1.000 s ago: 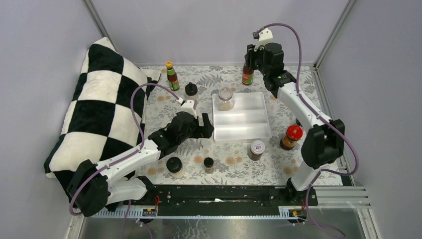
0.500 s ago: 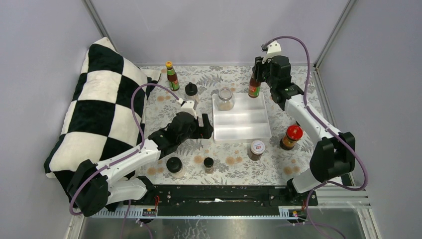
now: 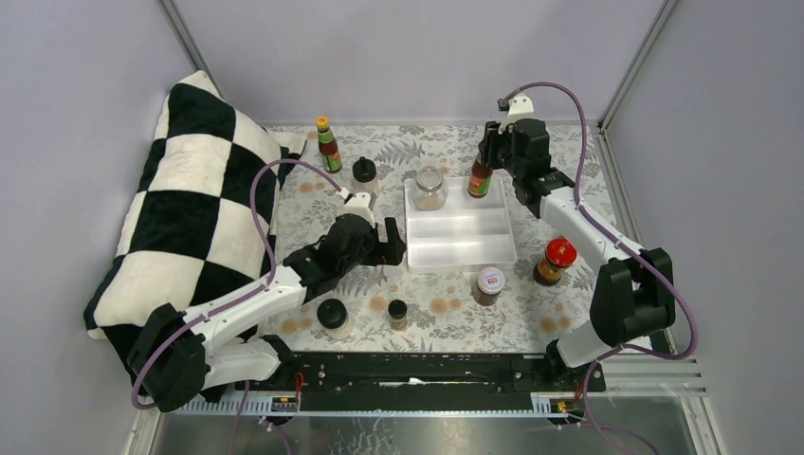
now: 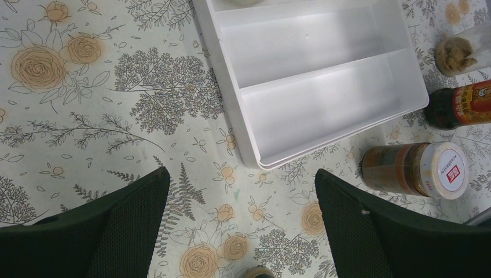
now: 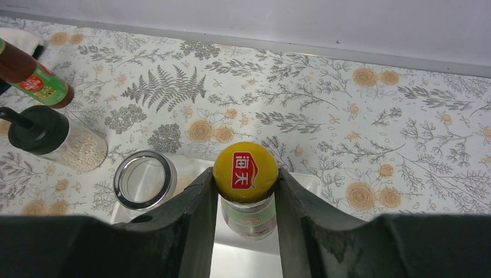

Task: Organize the condiment bottles
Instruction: Place the bottle in the storage box.

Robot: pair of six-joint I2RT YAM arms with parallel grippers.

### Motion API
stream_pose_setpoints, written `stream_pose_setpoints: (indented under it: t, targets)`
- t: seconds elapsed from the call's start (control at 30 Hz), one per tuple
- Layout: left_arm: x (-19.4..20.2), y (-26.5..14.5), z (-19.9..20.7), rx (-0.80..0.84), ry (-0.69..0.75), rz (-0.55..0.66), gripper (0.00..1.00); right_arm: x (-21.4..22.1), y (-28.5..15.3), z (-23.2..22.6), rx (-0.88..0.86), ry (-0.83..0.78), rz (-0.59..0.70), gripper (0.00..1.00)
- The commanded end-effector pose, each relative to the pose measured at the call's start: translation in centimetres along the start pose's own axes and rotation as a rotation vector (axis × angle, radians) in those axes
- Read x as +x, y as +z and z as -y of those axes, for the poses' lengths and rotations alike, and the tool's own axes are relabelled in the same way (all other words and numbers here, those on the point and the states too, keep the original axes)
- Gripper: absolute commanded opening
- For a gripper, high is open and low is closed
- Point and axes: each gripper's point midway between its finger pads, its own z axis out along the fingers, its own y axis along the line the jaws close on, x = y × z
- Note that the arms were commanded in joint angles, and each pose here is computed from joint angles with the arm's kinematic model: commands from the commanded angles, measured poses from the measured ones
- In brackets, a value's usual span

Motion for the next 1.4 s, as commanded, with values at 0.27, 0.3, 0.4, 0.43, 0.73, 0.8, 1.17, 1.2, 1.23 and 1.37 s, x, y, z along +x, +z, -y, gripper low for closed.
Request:
stream_pose_setpoints:
  t: [0.27, 0.3, 0.4, 0.43, 0.73, 0.8, 1.17, 1.2, 1.23, 1.37]
  targets:
    - [-0.6, 0.1, 0.2, -0.011, -0.005, 0.024, 0.99, -4.9, 0.8, -1.2, -0.057, 0.033, 0.189, 0.35]
    - [-0.6, 0.1, 0.1, -0.011, -0.003, 0.024, 0.99, -4.7, 0.9, -0.9, -0.044, 0.026, 0.185, 0.35]
    - [-0.6, 0.1, 0.2, -0.010, -0.001, 0.023, 0.99, -4.1, 1.1, -0.2, -0.008, 0.014, 0.178, 0.35]
    - [-0.6, 0.2, 0.2, -0.011, 0.000, 0.021, 0.99, -3.9, 1.2, 0.0, 0.005, 0.010, 0.173, 0.35]
    - [-0.6, 0.4, 0.3, -0.011, 0.010, 0.016, 0.99, -1.8, 2.1, 2.0, 0.105, -0.018, 0.154, 0.34]
    - [-0.5, 0.5, 0.3, -0.012, 0.011, 0.014, 0.99, -1.4, 2.2, 2.3, 0.120, -0.018, 0.155, 0.34]
    - [-0.4, 0.9, 0.4, -0.013, 0.018, 0.004, 0.99, -0.6, 2.0, 4.2, 0.212, -0.059, 0.202, 0.33]
    - [-0.4, 0.9, 0.4, -0.014, 0.018, 0.003, 0.99, -0.7, 2.0, 4.2, 0.215, -0.059, 0.206, 0.33]
    - [-0.4, 1.0, 0.4, -0.012, 0.018, 0.002, 0.99, -0.8, 2.0, 4.3, 0.217, -0.057, 0.211, 0.33]
    - [-0.4, 1.0, 0.4, -0.014, 0.018, 0.001, 0.99, -0.5, 2.1, 4.1, 0.210, -0.045, 0.222, 0.33]
